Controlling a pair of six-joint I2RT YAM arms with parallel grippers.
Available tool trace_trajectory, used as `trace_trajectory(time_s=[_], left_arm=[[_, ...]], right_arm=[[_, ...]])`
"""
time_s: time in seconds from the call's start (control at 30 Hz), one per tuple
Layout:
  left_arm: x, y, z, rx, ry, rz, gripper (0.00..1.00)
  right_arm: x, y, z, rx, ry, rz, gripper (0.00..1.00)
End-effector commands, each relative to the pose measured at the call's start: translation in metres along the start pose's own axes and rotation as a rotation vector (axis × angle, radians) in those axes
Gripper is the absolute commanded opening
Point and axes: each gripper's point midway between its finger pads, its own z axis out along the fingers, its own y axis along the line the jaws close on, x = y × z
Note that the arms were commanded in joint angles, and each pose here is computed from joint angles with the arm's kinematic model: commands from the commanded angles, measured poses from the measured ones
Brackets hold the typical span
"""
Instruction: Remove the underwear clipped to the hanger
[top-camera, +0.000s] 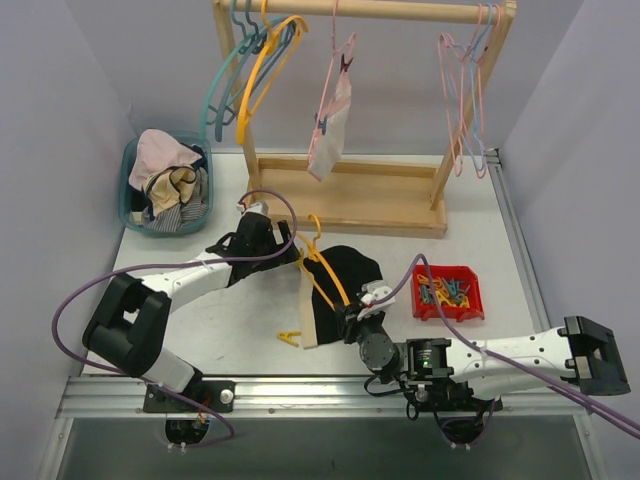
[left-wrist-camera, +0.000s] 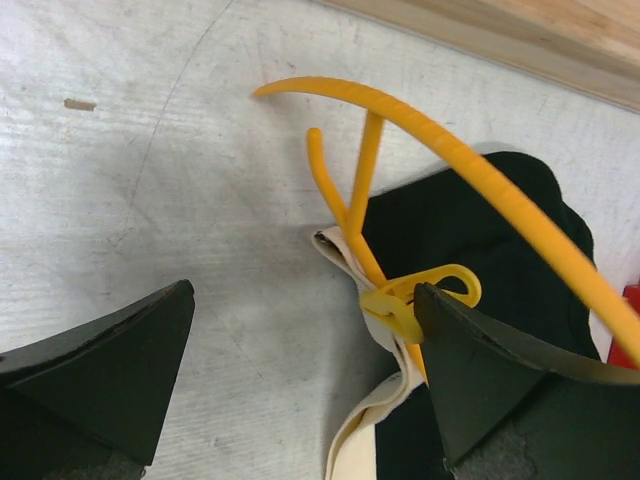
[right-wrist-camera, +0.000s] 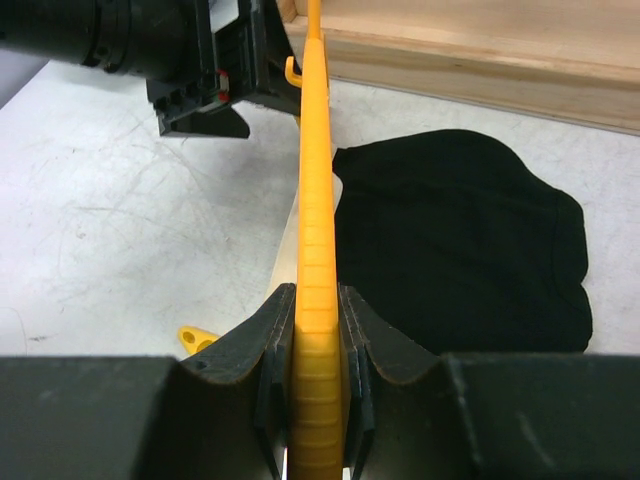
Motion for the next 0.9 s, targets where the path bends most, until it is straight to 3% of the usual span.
trace_trajectory(time_s=[0.0, 0.13, 0.17, 0.33, 0.63, 0.87], left_arm=[[-0.001, 0.008, 0.003, 0.004, -0.033, -0.027, 1.00], [0.012, 0.014, 0.006, 0.011, -0.013, -0.061, 1.00], [0.016, 0.017, 0.007, 0.009, -0.004, -0.067, 0.95], [0.039, 0.023, 0.007, 0.019, 0.050, -0.129, 0.92], [0.048, 0.010, -0.023, 0.164, 0.013, -0.287, 0.86], [0.041, 0.011, -0.039, 0.177, -0.040, -0.292, 0.87]], right_arm=[[-0.022, -0.013, -0.001, 0.071, -0.071, 0.073, 0.00], [-0.024, -0.022, -0.004, 0.110, -0.080, 0.079, 0.00], [-0.024, -0.024, -0.004, 0.113, -0.080, 0.078, 0.00], [-0.026, -0.033, -0.006, 0.154, -0.089, 0.077, 0.00], [-0.015, -0.037, 0.000, 0.228, -0.082, 0.052, 0.00], [-0.011, -0.034, 0.000, 0.208, -0.071, 0.061, 0.00]])
